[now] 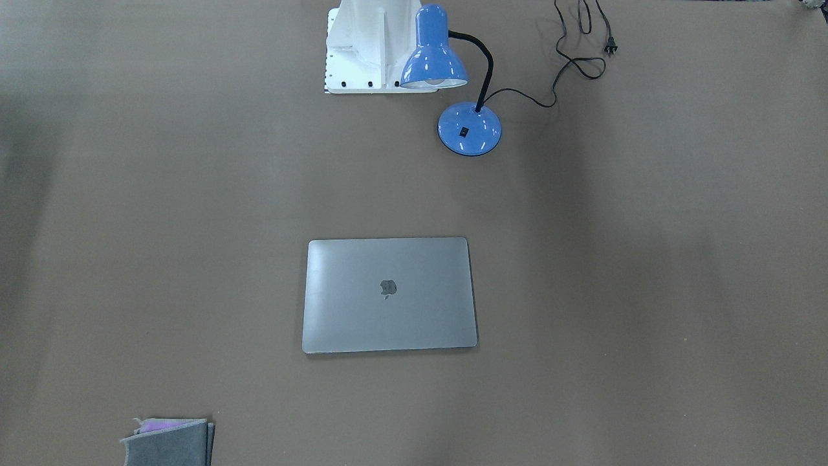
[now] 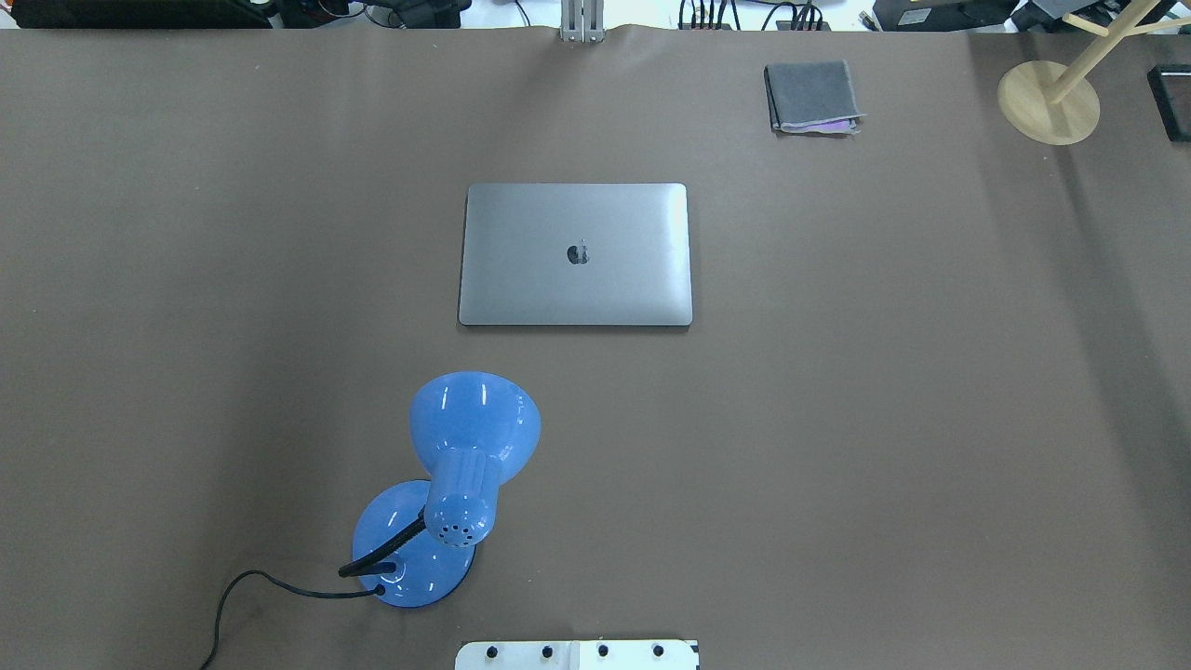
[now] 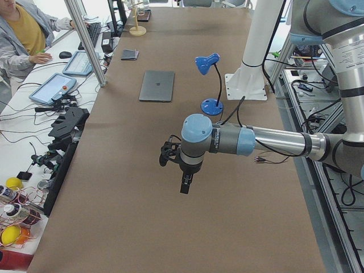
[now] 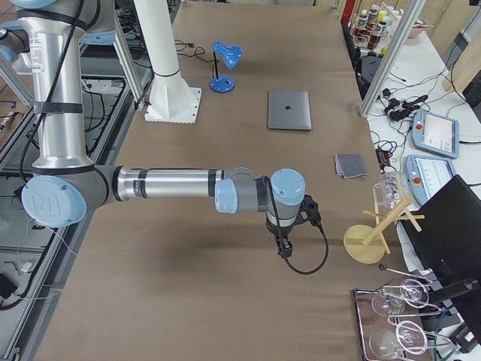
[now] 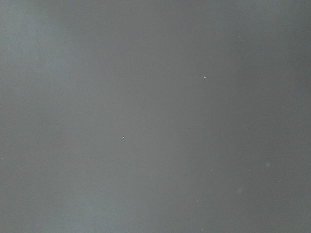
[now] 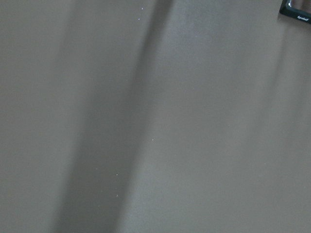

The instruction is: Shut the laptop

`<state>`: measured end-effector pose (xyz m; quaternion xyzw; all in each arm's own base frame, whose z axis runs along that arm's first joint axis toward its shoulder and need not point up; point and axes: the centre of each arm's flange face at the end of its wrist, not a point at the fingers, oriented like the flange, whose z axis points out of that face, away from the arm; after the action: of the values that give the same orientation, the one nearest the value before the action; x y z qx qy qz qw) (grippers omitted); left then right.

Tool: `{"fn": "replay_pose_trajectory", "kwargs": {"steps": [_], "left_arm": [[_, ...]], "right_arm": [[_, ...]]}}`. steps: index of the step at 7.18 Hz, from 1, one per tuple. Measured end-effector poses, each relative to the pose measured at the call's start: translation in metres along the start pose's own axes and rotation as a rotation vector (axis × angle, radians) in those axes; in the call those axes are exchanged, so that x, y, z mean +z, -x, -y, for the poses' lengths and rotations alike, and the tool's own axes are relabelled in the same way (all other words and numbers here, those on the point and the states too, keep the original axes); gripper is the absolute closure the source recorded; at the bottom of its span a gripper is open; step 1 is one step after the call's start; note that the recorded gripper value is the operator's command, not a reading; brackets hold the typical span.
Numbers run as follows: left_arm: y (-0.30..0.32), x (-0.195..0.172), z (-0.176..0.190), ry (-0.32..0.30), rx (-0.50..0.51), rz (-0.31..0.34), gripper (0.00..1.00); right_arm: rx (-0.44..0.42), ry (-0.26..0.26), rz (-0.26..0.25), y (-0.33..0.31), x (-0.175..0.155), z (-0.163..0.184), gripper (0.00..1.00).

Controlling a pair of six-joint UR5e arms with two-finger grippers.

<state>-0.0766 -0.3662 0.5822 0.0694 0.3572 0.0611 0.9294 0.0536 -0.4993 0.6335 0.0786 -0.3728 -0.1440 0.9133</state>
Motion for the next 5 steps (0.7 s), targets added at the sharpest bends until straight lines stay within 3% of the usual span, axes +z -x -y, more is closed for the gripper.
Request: {"fn": "replay_pose_trajectory", "kwargs": {"steps": [5], "left_arm": [[0.0022,0.0013,0.0044,0.007,-0.019,-0.001,0.02]], "right_arm": [[-0.003,-0.003,0.0,0.0014,-0.0013,0.0019,0.0]]}}
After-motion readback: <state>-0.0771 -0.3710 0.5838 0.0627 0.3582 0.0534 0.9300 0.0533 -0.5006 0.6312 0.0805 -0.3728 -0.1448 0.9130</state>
